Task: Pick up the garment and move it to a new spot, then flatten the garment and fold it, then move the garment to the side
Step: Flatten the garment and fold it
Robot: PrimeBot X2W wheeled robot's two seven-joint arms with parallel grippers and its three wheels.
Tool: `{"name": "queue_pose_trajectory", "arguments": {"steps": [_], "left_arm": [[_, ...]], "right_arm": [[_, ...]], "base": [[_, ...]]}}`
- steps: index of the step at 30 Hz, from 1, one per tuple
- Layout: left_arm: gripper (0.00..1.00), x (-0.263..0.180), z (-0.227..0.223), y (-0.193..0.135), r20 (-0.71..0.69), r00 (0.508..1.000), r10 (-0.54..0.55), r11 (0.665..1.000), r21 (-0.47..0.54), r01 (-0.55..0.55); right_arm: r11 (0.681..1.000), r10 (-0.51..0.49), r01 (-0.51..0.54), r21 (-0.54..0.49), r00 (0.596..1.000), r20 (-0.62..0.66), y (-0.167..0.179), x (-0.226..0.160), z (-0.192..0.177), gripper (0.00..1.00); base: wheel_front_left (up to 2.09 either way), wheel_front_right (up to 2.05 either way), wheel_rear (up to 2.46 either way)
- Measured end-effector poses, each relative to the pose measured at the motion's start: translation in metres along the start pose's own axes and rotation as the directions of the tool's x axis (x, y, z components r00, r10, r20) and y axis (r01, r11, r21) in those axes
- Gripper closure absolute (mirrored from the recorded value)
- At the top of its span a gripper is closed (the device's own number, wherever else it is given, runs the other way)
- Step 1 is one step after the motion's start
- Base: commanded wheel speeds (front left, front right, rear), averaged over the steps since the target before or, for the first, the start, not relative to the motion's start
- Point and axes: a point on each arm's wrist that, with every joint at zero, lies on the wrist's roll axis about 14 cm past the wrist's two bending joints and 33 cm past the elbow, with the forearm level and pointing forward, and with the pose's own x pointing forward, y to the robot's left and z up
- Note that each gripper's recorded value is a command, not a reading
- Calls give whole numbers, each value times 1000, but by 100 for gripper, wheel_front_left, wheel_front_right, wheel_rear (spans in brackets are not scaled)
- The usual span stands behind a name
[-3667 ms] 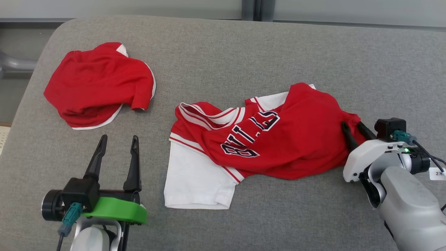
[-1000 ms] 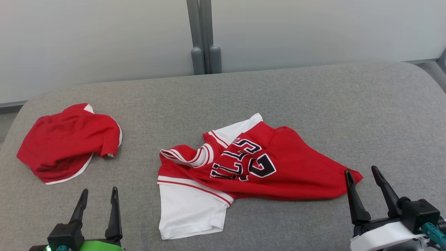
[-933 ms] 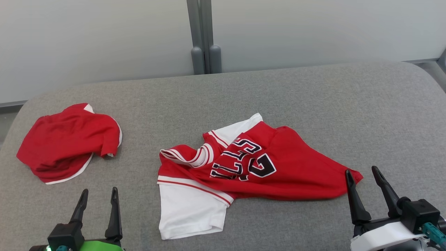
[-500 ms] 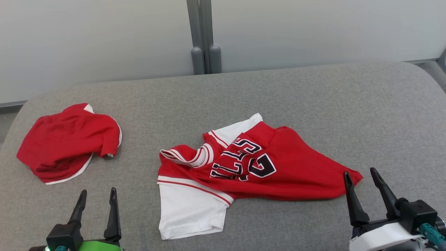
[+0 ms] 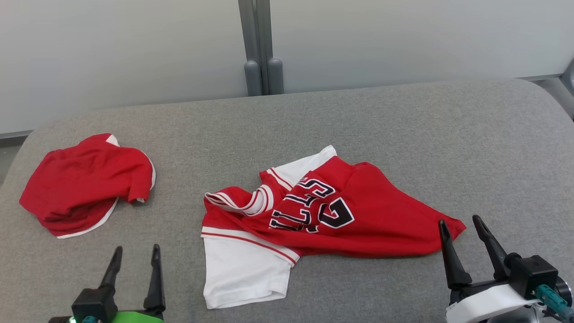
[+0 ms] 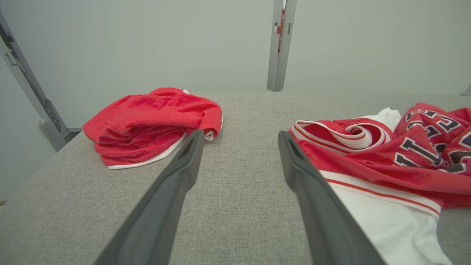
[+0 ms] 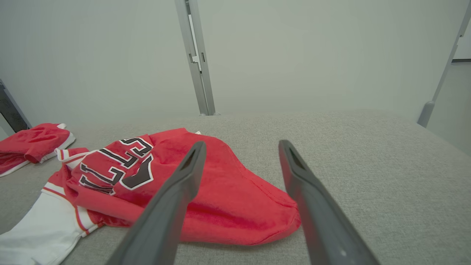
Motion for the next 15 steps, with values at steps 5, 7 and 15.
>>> {"name": "queue_pose_trajectory", "arguments": {"steps": [5, 7, 15], "left_arm": [[0, -2, -15, -19, -46, 997, -56, 998, -15, 56], [0, -4, -25, -31, -79, 993, -91, 996, -24, 89], [0, -9, -62, -68, -198, 960, -199, 979, -76, 188]], "right_arm": [[1000, -8, 8, -4, 1000, -11, -4, 4, -3, 0], [1000, -13, 13, -7, 1000, -23, -6, 5, -7, 0], [999, -47, 43, -31, 993, -105, -25, 18, -31, 0]], "base": [[0, 0, 0], [0, 0, 0], [0, 0, 0]]}}
